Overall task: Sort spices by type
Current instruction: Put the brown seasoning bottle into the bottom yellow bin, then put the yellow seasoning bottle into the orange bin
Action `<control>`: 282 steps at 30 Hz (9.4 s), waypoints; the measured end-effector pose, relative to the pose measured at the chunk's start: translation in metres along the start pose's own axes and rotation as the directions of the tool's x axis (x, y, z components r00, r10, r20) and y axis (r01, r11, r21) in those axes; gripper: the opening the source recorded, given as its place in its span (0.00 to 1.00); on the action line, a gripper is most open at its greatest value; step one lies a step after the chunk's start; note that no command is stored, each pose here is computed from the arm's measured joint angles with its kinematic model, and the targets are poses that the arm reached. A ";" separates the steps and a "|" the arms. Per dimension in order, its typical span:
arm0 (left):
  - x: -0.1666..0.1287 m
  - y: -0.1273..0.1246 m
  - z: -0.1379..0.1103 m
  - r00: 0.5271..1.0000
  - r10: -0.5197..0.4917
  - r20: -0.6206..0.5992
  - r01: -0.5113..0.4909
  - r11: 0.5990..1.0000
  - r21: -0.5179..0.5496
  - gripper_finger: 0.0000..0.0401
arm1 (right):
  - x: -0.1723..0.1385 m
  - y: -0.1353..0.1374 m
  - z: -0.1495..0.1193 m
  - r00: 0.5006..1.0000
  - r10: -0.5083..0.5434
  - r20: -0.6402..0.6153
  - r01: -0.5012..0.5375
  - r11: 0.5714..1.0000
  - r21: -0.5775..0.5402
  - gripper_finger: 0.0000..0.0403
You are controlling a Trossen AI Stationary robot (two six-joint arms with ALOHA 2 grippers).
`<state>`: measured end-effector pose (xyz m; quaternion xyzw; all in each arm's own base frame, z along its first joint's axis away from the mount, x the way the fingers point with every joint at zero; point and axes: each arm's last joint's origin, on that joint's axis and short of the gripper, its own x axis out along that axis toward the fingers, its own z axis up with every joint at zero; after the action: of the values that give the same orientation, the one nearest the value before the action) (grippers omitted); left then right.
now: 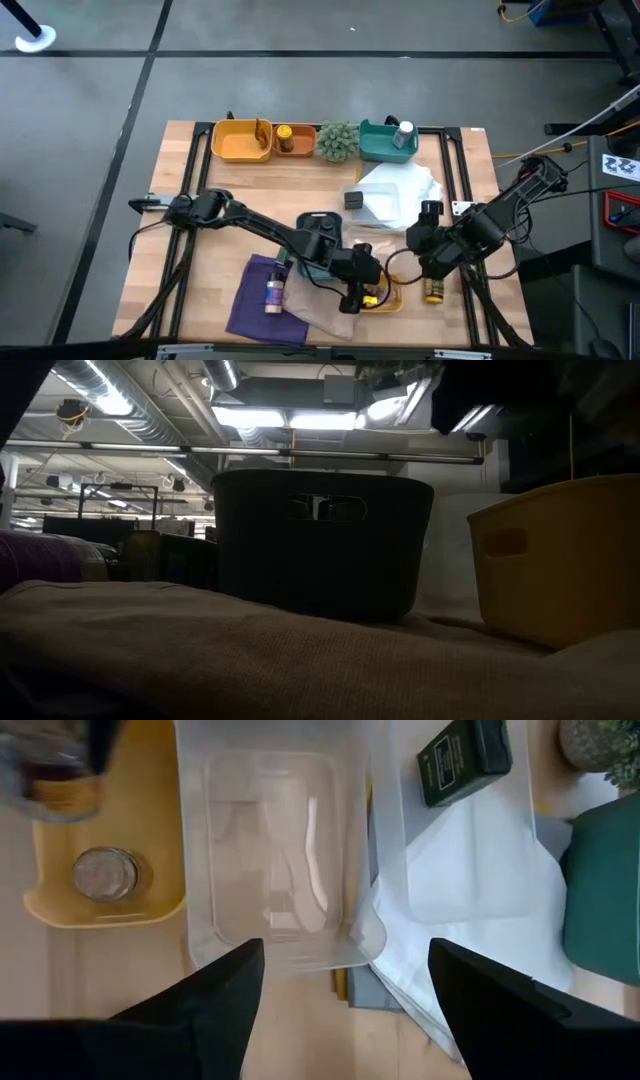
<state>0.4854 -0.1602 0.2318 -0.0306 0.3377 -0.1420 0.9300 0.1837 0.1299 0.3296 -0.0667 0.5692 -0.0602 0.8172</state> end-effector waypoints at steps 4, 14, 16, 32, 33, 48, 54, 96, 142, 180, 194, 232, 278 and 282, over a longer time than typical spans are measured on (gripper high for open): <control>0.008 0.003 -0.010 0.996 0.043 -0.081 -0.043 0.999 0.005 0.41 | -0.007 -0.006 -0.004 1.000 0.011 0.015 -0.011 1.000 0.007 0.70; 0.015 0.000 -0.025 0.982 0.054 -0.182 -0.053 0.999 0.013 0.41 | -0.010 -0.009 -0.006 0.999 0.021 0.031 -0.021 1.000 0.013 0.70; 0.015 0.000 -0.029 0.975 0.059 -0.214 -0.060 0.998 0.002 0.41 | -0.010 -0.008 -0.005 0.999 0.021 0.031 -0.021 1.000 0.013 0.70; 0.014 0.001 -0.034 0.962 0.067 -0.263 -0.066 0.998 0.015 0.44 | -0.010 -0.008 -0.005 0.999 0.021 0.032 -0.022 1.000 0.014 0.70; 0.014 0.001 -0.034 0.962 0.067 -0.263 -0.063 0.998 0.023 0.45 | -0.010 -0.008 -0.005 0.999 0.021 0.032 -0.022 1.000 0.014 0.70; 0.014 0.001 -0.033 0.965 0.066 -0.252 -0.050 0.996 0.069 0.48 | -0.010 -0.008 -0.005 0.999 0.022 0.031 -0.023 1.000 0.014 0.70; 0.029 0.003 -0.036 0.977 0.036 -0.208 -0.018 0.996 0.090 0.48 | -0.010 -0.007 -0.003 0.998 0.035 0.048 -0.036 0.999 0.021 0.70; 0.027 0.009 -0.033 0.980 0.050 -0.193 -0.030 0.994 0.104 0.48 | -0.010 -0.006 -0.003 0.998 0.052 0.040 -0.053 0.998 0.021 0.70; 0.008 0.002 -0.004 0.983 0.050 -0.176 -0.026 0.990 0.136 0.59 | -0.011 0.002 0.001 0.973 0.228 0.030 -0.230 0.969 0.087 0.70; -0.132 0.110 0.057 0.953 0.074 -0.295 -0.006 0.974 0.225 0.59 | -0.004 0.080 -0.056 0.976 0.070 -0.205 -0.131 0.944 -0.302 0.70; -0.126 0.084 0.056 0.951 0.041 -0.307 0.037 0.969 0.244 0.59 | 0.071 0.140 -0.062 0.889 -0.156 -0.432 -0.274 0.575 -0.771 0.70; -0.124 0.068 0.053 0.942 0.023 -0.334 0.069 0.964 0.258 0.59 | 0.148 0.136 -0.104 0.865 -0.149 -0.478 -0.261 0.681 -0.684 0.61; -0.328 0.076 0.090 0.950 0.300 0.087 -0.307 0.949 0.072 0.59 | 0.039 0.099 0.036 0.969 -0.189 -0.161 0.123 0.929 -0.350 0.62; -0.346 0.087 0.091 0.927 0.347 0.142 -0.358 0.932 0.059 0.59 | 0.036 0.069 0.065 0.963 -0.261 -0.074 0.212 0.895 -0.392 0.61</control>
<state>0.3116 0.0179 0.5028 0.0604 0.2705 0.0157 0.9607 0.2583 0.1945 0.3063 -0.2890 0.6075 -0.0516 0.7380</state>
